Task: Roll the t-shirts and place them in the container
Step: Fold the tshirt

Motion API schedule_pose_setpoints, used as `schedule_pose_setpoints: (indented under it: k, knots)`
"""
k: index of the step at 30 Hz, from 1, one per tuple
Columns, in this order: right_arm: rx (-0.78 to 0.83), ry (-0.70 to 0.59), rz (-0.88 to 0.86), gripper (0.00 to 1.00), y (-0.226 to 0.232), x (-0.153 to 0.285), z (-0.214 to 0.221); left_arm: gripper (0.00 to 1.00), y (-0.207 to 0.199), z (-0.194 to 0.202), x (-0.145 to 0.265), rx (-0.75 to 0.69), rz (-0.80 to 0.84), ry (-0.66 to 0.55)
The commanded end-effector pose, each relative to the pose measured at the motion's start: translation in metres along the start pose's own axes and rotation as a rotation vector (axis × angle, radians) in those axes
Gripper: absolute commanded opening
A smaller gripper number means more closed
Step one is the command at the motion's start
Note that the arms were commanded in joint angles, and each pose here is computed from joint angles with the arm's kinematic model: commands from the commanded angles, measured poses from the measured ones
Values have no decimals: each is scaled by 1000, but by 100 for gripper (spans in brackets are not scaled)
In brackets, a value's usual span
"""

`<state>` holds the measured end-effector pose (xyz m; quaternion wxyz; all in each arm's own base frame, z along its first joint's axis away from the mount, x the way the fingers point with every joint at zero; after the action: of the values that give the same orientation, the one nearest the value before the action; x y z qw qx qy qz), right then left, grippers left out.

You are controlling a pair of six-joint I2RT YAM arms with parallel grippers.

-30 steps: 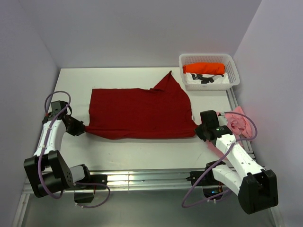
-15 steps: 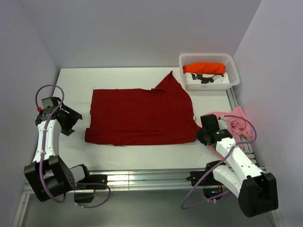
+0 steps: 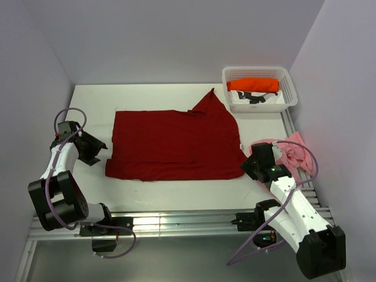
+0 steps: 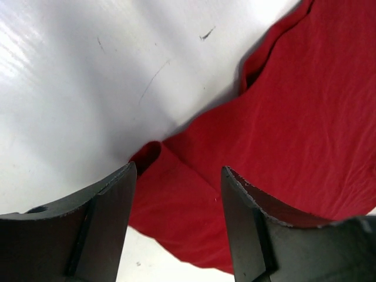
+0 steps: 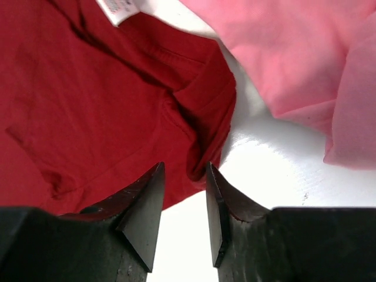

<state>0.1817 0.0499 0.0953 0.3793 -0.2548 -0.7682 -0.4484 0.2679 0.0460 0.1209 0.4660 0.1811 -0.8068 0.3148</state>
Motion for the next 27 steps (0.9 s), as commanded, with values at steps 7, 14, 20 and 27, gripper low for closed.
schedule_pose_setpoints:
  k: [7, 14, 20, 27]
  knots:
    - [159, -17, -236, 52, 54, 17, -17, 62, -12, -5, -16, -30, 6, -51]
    - [242, 62, -293, 50, 107, 5, -19, 62, -13, 4, -15, -33, 48, -59]
    - [306, 87, -288, 47, 141, -11, -5, 63, -10, 3, -16, -32, 26, -74]
    - [331, 107, -293, 45, 152, -26, 10, 64, -23, -18, -16, -14, 68, -136]
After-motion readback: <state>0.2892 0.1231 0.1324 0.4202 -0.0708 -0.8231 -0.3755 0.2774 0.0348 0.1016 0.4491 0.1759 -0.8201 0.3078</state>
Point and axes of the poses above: each gripper's point midway between its finger pads, its own x axis back along the fingers, its own y axis along the line the jaws close on, z = x × y, the point moved 5 cm from there along x, back along the fingers, and after that the axes turned 15 degrees about -x, right-handed, at the moved point
